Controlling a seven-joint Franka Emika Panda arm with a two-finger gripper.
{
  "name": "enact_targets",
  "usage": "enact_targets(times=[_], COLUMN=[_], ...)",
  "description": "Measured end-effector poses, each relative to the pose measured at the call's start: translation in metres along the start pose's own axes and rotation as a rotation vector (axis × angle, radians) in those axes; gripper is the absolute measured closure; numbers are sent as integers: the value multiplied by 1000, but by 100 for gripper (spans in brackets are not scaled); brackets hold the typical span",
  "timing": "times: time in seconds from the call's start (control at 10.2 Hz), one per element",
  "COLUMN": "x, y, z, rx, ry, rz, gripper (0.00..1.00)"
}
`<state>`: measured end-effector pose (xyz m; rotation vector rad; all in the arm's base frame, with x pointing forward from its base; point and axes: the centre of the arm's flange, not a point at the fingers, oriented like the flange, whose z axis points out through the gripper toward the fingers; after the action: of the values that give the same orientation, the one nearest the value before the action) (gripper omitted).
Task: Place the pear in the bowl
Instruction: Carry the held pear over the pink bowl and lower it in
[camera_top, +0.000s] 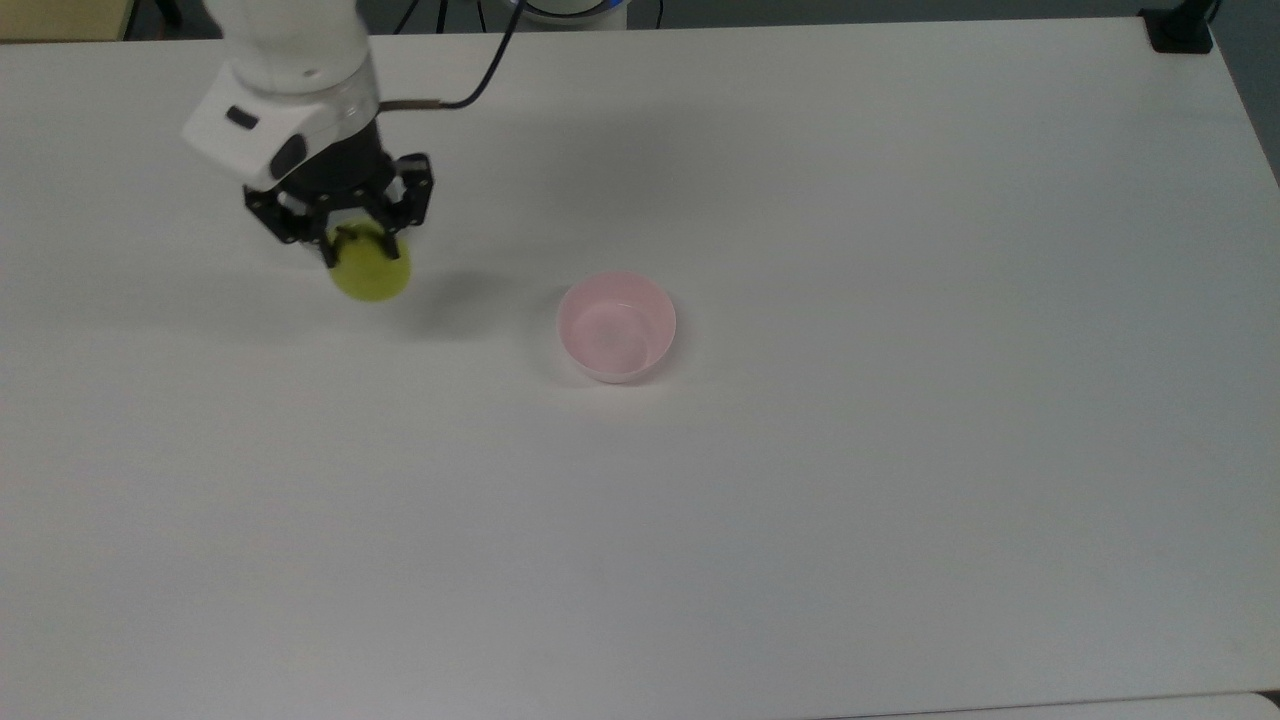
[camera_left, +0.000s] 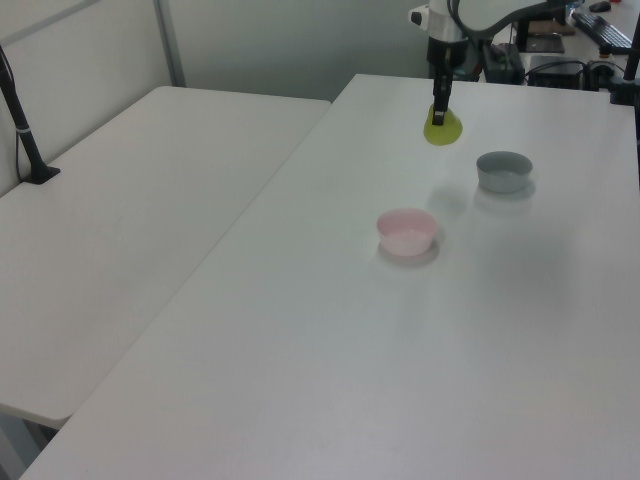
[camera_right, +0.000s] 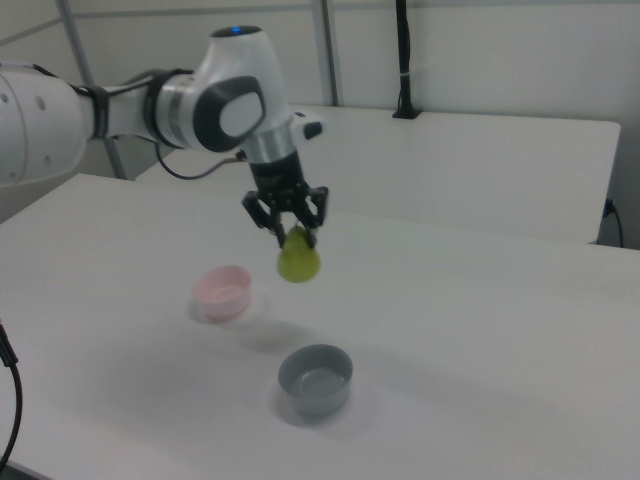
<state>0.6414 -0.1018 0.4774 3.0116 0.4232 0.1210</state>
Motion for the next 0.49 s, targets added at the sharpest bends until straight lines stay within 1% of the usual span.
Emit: enact_targets(times=[0.2,0.3,0.49], x=[5,9,16], y=[-52,-80,-109], z=[-33,-44,-46], rx=[32,44,67], ry=[-24,-27,-26], rz=[9,37,110], gripper=[49,49,49])
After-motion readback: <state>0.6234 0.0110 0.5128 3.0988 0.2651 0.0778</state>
